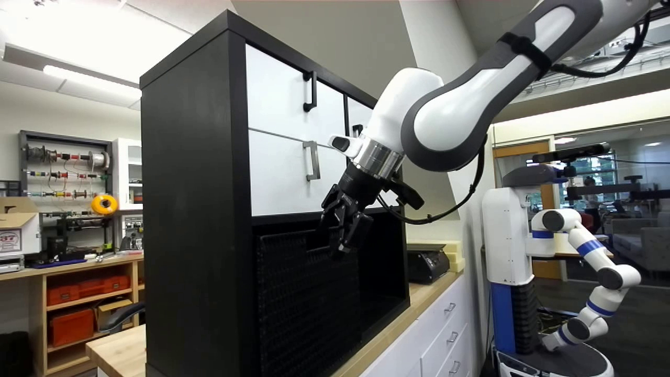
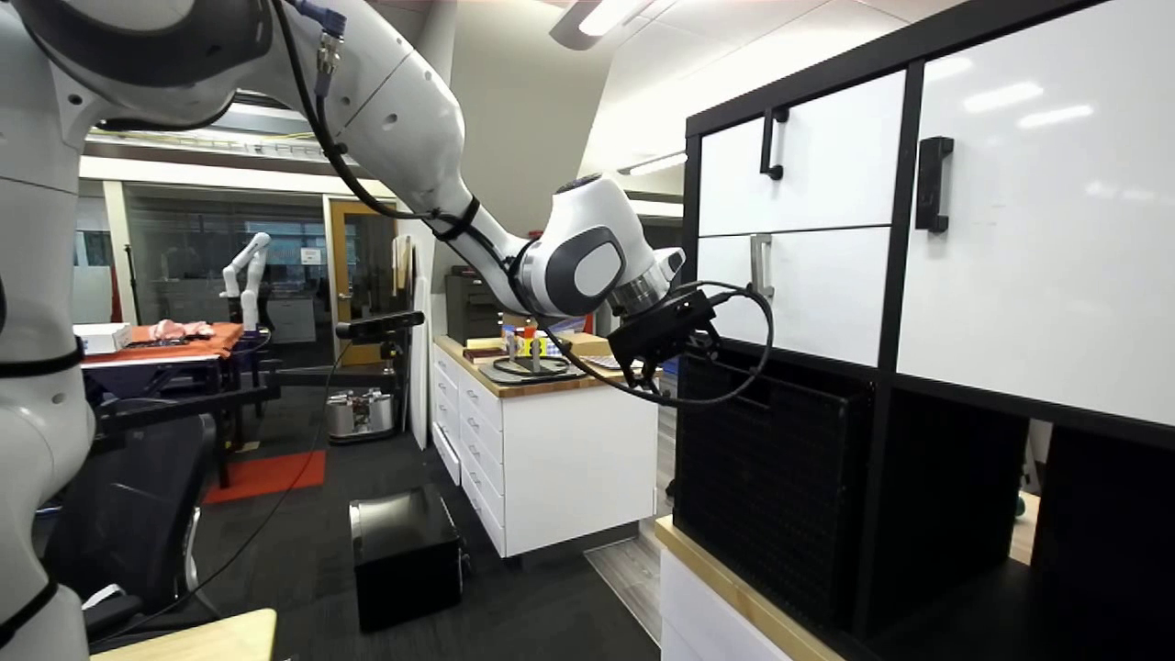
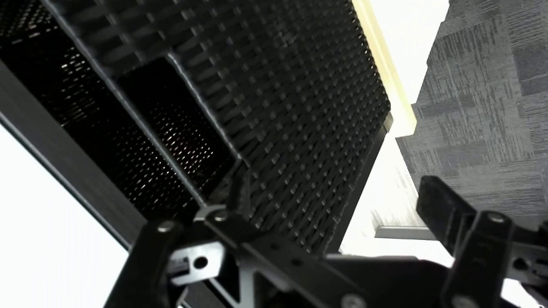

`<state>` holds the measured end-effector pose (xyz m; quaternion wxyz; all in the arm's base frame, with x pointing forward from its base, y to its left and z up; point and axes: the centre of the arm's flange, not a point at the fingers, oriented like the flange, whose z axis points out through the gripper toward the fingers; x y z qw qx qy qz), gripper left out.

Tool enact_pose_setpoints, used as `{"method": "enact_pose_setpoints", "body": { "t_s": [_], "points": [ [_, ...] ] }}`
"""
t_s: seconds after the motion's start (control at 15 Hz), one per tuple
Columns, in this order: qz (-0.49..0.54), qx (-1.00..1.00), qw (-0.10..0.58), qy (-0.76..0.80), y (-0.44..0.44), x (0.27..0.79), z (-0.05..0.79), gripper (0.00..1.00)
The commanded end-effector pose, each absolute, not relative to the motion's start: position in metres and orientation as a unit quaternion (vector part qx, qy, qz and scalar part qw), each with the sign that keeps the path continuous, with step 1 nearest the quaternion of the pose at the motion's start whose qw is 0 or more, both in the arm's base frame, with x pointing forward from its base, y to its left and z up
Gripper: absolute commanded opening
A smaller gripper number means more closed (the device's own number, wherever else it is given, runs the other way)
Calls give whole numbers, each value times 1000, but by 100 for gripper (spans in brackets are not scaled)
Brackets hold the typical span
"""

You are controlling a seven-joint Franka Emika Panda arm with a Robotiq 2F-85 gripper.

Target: Pull out the black bin from underneath cabinet

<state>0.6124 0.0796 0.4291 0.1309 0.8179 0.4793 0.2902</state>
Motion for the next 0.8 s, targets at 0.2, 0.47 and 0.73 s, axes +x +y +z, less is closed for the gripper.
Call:
{"method": "enact_pose_setpoints", "body": {
  "t_s": [0.2, 0.47, 0.73],
  "points": [
    [337, 778, 152, 507, 87, 636, 427, 100],
    [345, 764, 160, 521, 87, 649, 426, 100],
    [347, 753, 164, 535, 88, 665, 424, 100]
  ]
}}
